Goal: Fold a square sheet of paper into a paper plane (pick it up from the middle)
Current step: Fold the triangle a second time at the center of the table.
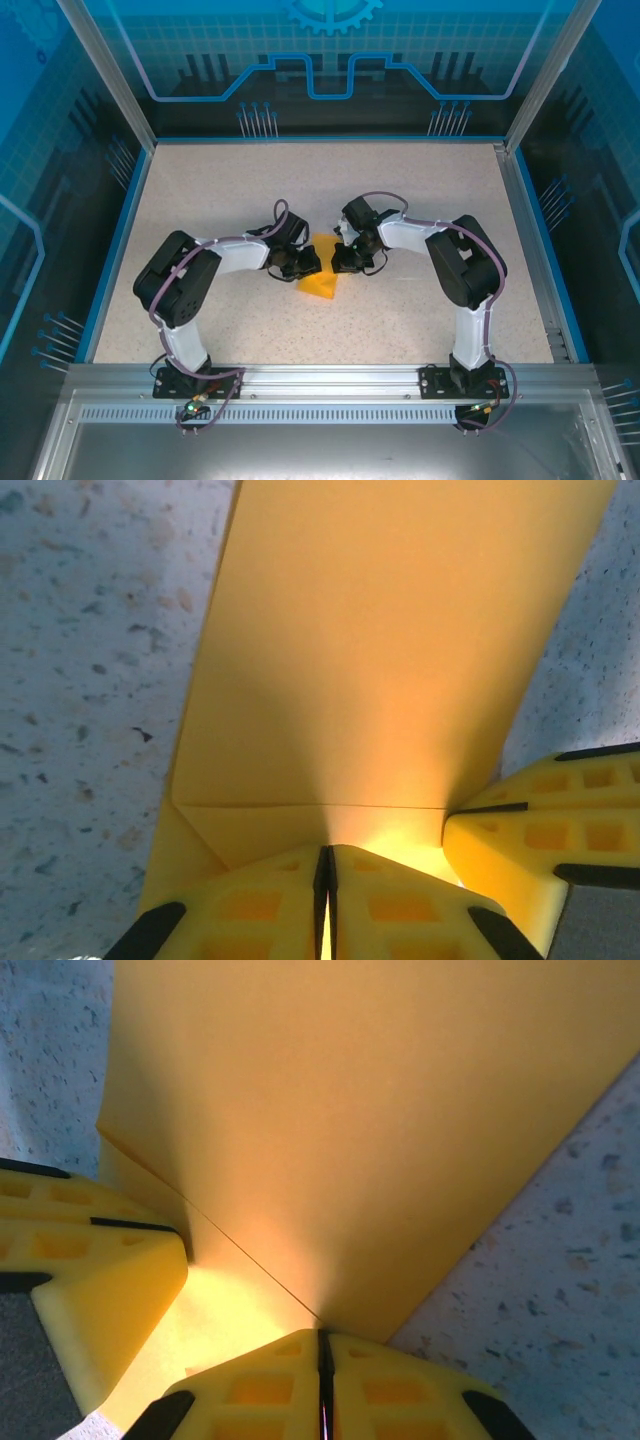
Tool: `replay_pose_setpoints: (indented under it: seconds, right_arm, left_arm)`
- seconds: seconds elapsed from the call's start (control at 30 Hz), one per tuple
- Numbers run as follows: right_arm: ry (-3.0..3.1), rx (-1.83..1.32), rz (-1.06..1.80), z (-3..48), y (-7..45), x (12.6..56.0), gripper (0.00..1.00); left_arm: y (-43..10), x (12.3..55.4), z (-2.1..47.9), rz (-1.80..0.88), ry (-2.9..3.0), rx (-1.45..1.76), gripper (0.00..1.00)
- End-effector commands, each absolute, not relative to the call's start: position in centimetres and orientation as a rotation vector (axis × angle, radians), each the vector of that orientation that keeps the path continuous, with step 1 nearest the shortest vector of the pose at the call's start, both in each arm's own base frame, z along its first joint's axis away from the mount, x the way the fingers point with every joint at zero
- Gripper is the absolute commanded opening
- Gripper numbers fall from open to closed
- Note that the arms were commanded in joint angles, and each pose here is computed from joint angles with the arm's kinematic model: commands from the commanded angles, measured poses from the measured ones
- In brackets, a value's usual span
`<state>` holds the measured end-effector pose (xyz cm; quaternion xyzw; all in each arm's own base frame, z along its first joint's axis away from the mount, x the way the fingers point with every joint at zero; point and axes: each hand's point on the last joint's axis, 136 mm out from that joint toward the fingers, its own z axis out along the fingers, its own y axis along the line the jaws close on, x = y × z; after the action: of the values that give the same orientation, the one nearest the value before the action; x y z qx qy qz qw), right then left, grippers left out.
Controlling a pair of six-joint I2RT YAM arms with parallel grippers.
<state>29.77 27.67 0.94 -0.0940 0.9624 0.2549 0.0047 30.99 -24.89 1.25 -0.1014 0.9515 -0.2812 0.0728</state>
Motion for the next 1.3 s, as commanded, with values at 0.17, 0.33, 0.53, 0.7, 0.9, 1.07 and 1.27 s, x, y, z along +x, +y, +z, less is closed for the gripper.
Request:
replay_pose_setpoints:
  seconds: [0.17, 0.33, 0.53, 0.7, 0.9, 1.07, 1.27]
  right_arm:
    - [2.891, -0.366, 0.843, 5.0, 29.3, 29.8, 0.1]
    - [2.848, -0.355, 0.861, 6.6, 30.3, 28.1, 0.1]
    - [2.9, -0.358, 0.845, 5.2, 31.4, 25.0, 0.1]
    - [2.935, -0.363, 0.799, 3.7, 31.7, 24.5, 0.09]
    - [2.965, -0.361, 0.757, 2.6, 31.5, 24.6, 0.09]
    - [2.988, -0.378, 0.774, 2.1, 31.7, 24.2, 0.1]
    - [3.031, -0.384, 0.72, 1.1, 30.9, 23.6, 0.09]
  left_arm:
    - [-22.8, 28.6, -2.4, -0.692, 2.994, -0.433, 0.1]
    - [-22.5, 28.1, -2.9, -0.682, 3.006, -0.452, 0.1]
    - [-22.5, 28.0, -3.0, -0.687, 3.007, -0.454, 0.1]
    - [-22.5, 27.9, -3.1, -0.688, 3.006, -0.458, 0.1]
    - [-22.5, 27.9, -3.1, -0.69, 3.006, -0.465, 0.1]
    - [-22.5, 28.0, -3.1, -0.691, 3.004, -0.465, 0.1]
    - [-22.4, 27.9, -3.3, -0.675, 3.01, -0.468, 0.1]
